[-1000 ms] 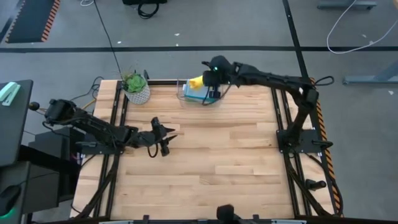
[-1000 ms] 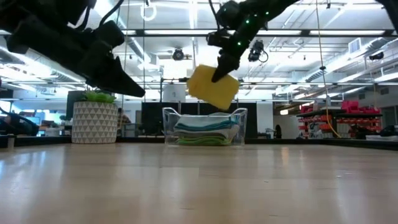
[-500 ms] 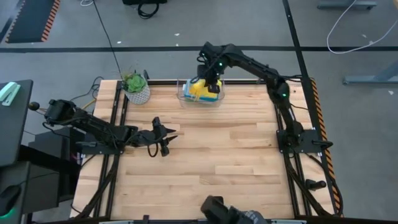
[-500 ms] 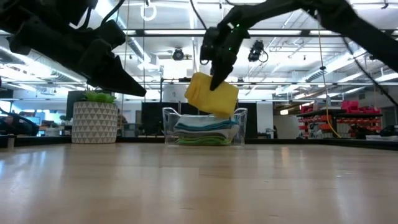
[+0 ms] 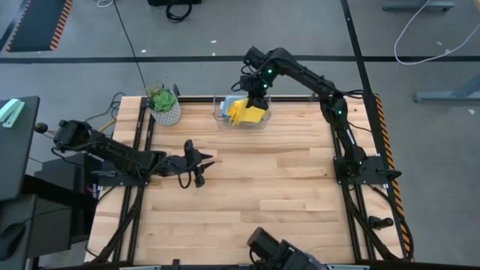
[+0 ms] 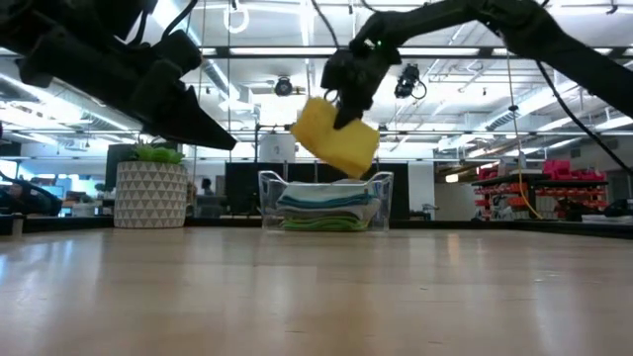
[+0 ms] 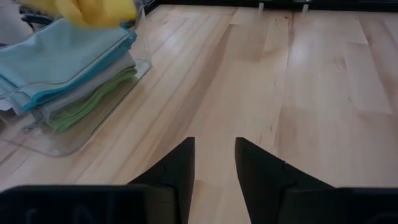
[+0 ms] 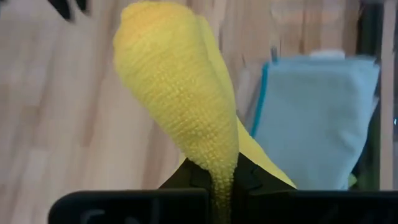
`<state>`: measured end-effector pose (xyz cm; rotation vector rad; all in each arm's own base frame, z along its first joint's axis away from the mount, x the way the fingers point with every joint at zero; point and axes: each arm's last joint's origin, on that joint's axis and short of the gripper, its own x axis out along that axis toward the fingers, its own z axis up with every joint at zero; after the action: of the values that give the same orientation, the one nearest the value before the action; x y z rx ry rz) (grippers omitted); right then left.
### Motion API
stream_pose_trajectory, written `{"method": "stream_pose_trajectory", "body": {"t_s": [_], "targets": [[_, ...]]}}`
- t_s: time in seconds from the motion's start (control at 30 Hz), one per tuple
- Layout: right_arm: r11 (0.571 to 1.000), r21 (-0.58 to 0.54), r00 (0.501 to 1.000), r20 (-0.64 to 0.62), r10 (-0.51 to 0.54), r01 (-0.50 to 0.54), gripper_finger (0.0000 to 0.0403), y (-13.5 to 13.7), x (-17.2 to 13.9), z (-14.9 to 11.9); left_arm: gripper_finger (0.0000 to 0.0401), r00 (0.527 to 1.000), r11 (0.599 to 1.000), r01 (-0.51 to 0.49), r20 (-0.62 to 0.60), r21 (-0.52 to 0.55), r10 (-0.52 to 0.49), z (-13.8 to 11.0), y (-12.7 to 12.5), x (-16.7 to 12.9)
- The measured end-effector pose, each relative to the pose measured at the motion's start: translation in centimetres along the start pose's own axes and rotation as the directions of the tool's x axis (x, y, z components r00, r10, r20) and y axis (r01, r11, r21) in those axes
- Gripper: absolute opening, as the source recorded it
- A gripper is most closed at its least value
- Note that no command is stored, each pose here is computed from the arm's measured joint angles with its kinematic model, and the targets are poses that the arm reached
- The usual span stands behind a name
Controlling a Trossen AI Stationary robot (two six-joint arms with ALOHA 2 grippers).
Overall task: Fold microfiber towels
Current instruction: Stack the folded yellow microfiber cloth on top of the yellow microfiber cloth
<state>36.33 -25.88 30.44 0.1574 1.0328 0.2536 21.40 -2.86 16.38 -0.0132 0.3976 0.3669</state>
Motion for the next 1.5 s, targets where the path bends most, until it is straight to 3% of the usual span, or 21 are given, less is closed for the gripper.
{"method": "stream_pose_trajectory", "body": {"t_s": [0.1, 0.3, 0.77, 0.9, 1.03, 1.17, 1.3, 1.4, 1.5], "targets": [[1.0, 0.01, 0.999, 0.041, 0.022, -0.022, 0.0017, 0.5, -0.8, 0.2, 0.0118, 1.0, 1.0, -0.009, 0.002, -0.005, 0.009, 0.1, 0.2, 0.1], [0.997, 0.061, 0.999, -0.011, 0.04, -0.039, 0.0017, -1.6, 1.7, -0.7, 0.0117, 1.0, 1.0, -0.02, 0.003, 0.0, 0.02, 0.1, 0.4, 0.2], [0.995, 0.023, 0.994, -0.048, -0.097, 0.098, 0.0025, -5.2, 4.4, -1.4, 0.0113, 1.0, 1.0, -0.019, 0.003, -0.006, 0.019, 0.1, 0.4, 0.2], [0.981, -0.012, 0.979, -0.073, -0.192, 0.191, 0.0062, -5.9, 5.1, -1.2, 0.011, 1.0, 1.0, -0.018, 0.003, -0.009, 0.019, 0.1, 0.4, 0.2], [0.951, -0.042, 0.948, -0.073, -0.309, 0.307, 0.013, -6.6, 5.2, -0.8, 0.0115, 1.0, 0.999, -0.018, 0.002, -0.027, 0.018, 0.1, 0.4, 0.2], [0.939, -0.049, 0.937, -0.063, -0.343, 0.341, 0.0203, -6.7, 4.9, -0.6, 0.012, 1.0, 0.999, -0.017, 0.001, -0.029, 0.017, 0.1, 0.3, 0.2], [0.926, -0.063, 0.927, -0.024, -0.375, 0.373, 0.0255, -5.5, 2.6, 0.1, 0.0124, 1.0, 1.0, -0.018, 0.0, -0.026, 0.018, 0.1, 0.4, 0.2], [0.918, -0.067, 0.921, 0.02, -0.39, 0.39, 0.0265, -4.4, 0.7, 0.7, 0.0121, 1.0, 1.0, -0.017, 0.0, -0.025, 0.017, 0.1, 0.4, 0.2], [0.958, -0.084, 0.959, 0.098, -0.266, 0.274, 0.0223, -4.3, 0.3, 0.4, 0.0115, 1.0, 1.0, -0.017, 0.0, -0.024, 0.017, 0.1, 0.4, 0.2]]}}
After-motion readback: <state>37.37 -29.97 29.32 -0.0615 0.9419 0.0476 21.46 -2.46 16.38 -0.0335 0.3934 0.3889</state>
